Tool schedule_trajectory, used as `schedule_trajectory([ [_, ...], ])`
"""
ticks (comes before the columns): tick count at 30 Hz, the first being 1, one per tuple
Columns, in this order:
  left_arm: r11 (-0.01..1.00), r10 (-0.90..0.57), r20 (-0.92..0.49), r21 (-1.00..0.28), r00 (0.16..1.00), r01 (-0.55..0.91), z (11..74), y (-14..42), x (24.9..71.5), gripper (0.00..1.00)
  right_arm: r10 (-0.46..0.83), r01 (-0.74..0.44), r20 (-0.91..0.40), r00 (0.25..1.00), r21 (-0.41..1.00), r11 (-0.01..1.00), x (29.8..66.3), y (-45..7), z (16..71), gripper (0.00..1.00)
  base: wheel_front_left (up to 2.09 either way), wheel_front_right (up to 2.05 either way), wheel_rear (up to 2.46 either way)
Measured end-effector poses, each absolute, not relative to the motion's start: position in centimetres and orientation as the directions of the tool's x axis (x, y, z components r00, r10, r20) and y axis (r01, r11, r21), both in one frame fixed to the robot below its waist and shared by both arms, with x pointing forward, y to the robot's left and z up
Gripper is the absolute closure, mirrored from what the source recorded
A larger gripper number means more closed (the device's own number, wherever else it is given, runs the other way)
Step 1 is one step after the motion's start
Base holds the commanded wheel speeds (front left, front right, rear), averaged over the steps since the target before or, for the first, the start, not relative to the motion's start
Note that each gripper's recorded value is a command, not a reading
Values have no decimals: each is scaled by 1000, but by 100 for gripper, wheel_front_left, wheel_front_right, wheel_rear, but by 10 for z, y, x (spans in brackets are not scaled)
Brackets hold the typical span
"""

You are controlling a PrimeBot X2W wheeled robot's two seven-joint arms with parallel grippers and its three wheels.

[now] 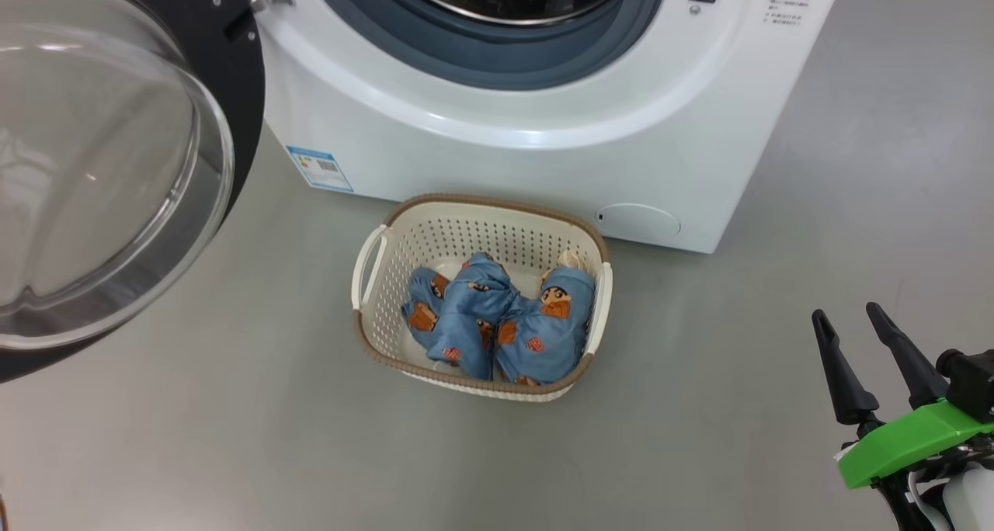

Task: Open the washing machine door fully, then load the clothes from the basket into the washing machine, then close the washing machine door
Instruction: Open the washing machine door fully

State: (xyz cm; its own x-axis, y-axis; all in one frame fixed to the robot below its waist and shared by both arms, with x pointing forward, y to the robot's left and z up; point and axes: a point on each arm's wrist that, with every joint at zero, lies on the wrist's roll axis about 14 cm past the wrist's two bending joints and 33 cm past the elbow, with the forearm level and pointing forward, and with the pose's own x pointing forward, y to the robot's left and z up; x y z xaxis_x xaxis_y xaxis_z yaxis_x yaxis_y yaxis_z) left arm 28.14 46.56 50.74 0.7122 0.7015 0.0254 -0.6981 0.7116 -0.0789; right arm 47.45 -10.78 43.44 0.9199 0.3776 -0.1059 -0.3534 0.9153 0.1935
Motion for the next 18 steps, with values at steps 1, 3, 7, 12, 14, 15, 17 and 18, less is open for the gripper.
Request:
schedule_trajectory([
  [1, 716, 697, 33, -94, 716, -692, 509, 462, 280, 0, 377, -354, -101, 921, 192, 915, 474, -108, 437, 0, 0, 0, 0],
  [3, 719, 693, 47, -111, 719, -686, 511, 457, 277, 0, 376, -354, -92, 922, 191, 915, 473, -108, 441, 0, 0, 0, 0],
  [7, 745, 664, 53, -137, 746, -653, 508, 437, 279, 0, 365, -345, -80, 928, 190, 919, 470, -112, 447, 0, 0, 0, 0],
  [12, 792, 603, 55, -161, 796, -589, 504, 407, 293, 0, 340, -320, -83, 937, 189, 928, 462, -122, 448, 0, 0, 0, 0],
  [14, 813, 573, 67, -174, 817, -556, 507, 393, 301, 0, 330, -311, -81, 941, 187, 932, 459, -127, 449, 0, 0, 0, 0],
  [15, 821, 561, 70, -177, 825, -543, 507, 389, 304, 0, 324, -304, -82, 943, 187, 934, 458, -129, 450, 0, 0, 0, 0],
  [17, 839, 533, 71, -177, 843, -515, 507, 379, 310, 0, 310, -291, -83, 947, 187, 938, 456, -134, 450, 0, 0, 0, 0],
  [18, 846, 519, 70, -179, 852, -502, 506, 374, 313, 0, 302, -283, -81, 950, 188, 940, 455, -137, 451, 0, 0, 0, 0],
])
